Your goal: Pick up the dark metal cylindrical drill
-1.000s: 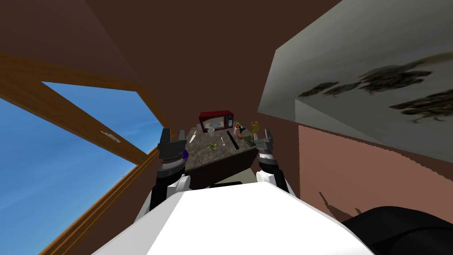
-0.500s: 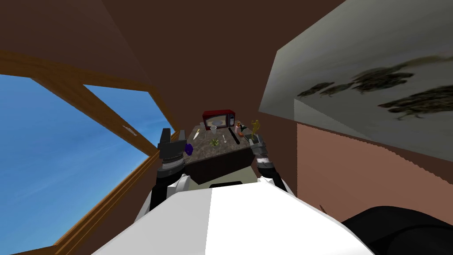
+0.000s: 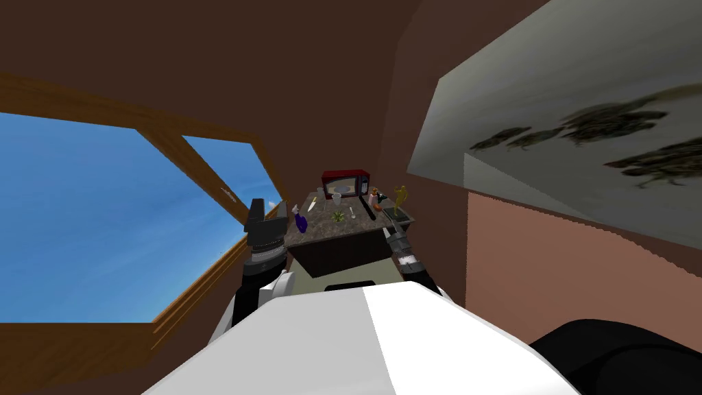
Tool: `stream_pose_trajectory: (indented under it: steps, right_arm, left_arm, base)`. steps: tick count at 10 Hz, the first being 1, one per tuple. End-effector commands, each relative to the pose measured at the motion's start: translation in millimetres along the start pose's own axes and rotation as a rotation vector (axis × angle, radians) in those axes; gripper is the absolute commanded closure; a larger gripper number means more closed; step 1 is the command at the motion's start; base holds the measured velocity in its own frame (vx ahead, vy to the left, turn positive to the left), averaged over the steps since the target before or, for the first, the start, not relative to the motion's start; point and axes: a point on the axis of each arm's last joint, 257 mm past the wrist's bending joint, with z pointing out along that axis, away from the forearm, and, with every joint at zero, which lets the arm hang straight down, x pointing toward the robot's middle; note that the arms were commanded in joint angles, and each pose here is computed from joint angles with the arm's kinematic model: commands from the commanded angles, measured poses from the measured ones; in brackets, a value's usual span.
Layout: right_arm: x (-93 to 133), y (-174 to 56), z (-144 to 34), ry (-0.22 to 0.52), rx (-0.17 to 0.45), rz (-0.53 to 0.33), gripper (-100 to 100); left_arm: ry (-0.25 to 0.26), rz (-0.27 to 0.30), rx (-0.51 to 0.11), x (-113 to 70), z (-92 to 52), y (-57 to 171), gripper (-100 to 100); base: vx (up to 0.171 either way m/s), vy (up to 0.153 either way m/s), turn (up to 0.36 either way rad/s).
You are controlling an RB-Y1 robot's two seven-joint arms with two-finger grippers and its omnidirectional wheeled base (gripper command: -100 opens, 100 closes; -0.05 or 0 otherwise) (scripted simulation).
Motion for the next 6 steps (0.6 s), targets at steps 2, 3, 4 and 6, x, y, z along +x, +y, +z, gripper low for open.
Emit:
stream_pose_trajectory:
  steps: [2, 3, 4, 6]
  right_arm:
    - [11, -45, -25.7, 0.05, 0.134, 0.002, -100]
    - [11, -45, -26.4, 0.057, 0.137, -0.003, -100]
    - [13, -73, -48.4, 0.068, 0.219, 0.01, -100]
    - [12, -101, -76.1, 0.091, 0.312, 0.013, -100]
  left_arm:
    - [0.0, 0.0, 0.0, 0.0, 0.0, 0, 0]
    - [0.0, 0.0, 0.0, 0.0, 0.0, 0, 0]
    - [0.0, 0.0, 0.0, 0.0, 0.0, 0, 0]
    - [0.0, 0.0, 0.0, 0.0, 0.0, 0, 0]
  base:
    - [-0.073, 0.018, 0.155]
    - [-0.046, 0.021, 0.121]
    - [-0.051, 0.034, 0.181]
    - [-0.049, 0.032, 0.207]
